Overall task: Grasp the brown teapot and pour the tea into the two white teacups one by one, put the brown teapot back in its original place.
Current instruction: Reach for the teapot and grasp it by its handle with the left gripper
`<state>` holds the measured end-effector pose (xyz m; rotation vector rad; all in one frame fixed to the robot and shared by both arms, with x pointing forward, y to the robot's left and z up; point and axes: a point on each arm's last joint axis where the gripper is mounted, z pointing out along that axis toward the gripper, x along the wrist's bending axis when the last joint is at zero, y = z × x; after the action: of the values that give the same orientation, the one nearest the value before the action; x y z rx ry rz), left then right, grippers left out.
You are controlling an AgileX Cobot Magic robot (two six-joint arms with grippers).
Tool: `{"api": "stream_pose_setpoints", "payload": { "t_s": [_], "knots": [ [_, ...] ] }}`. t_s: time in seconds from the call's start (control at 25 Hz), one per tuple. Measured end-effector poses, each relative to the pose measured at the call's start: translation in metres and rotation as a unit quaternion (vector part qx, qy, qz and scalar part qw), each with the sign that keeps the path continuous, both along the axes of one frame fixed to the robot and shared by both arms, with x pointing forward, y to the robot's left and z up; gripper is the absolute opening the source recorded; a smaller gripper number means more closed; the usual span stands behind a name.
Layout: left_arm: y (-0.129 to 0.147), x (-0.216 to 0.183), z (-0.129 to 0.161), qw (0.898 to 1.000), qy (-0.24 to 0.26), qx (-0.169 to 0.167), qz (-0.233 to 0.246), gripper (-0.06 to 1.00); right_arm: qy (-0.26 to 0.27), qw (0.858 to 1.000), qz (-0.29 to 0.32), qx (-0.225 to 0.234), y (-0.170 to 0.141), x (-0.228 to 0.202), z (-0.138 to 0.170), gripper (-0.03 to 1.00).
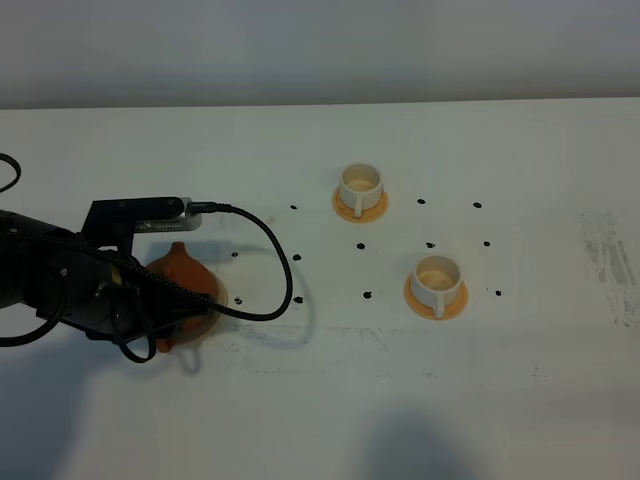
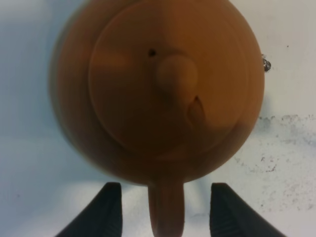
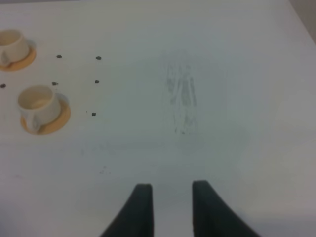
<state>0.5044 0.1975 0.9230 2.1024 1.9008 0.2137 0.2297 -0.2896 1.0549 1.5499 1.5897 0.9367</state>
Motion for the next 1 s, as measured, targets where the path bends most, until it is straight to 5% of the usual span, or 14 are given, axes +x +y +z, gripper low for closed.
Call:
{"api": "stream_pose_setpoints", "payload": {
  "t_s": [0.28, 0.56, 1.0],
  "knots": [
    [0.0002, -0.0004, -0.0002, 1.000, 0.002, 0.001, -0.001, 0.32, 0.000, 1.000, 0.000, 0.000, 0.0000, 0.0000, 0.0000, 0.22],
    [0.0006, -0.0016, -0.0006, 1.000, 0.009, 0.004, -0.001, 0.09, 0.000, 1.000, 0.000, 0.000, 0.0000, 0.0000, 0.0000, 0.22],
    [0.0007, -0.0019, -0.0007, 1.000, 0.008, 0.013, -0.027, 0.09, 0.000, 1.000, 0.000, 0.000, 0.0000, 0.0000, -0.0001, 0.22]
  ]
}}
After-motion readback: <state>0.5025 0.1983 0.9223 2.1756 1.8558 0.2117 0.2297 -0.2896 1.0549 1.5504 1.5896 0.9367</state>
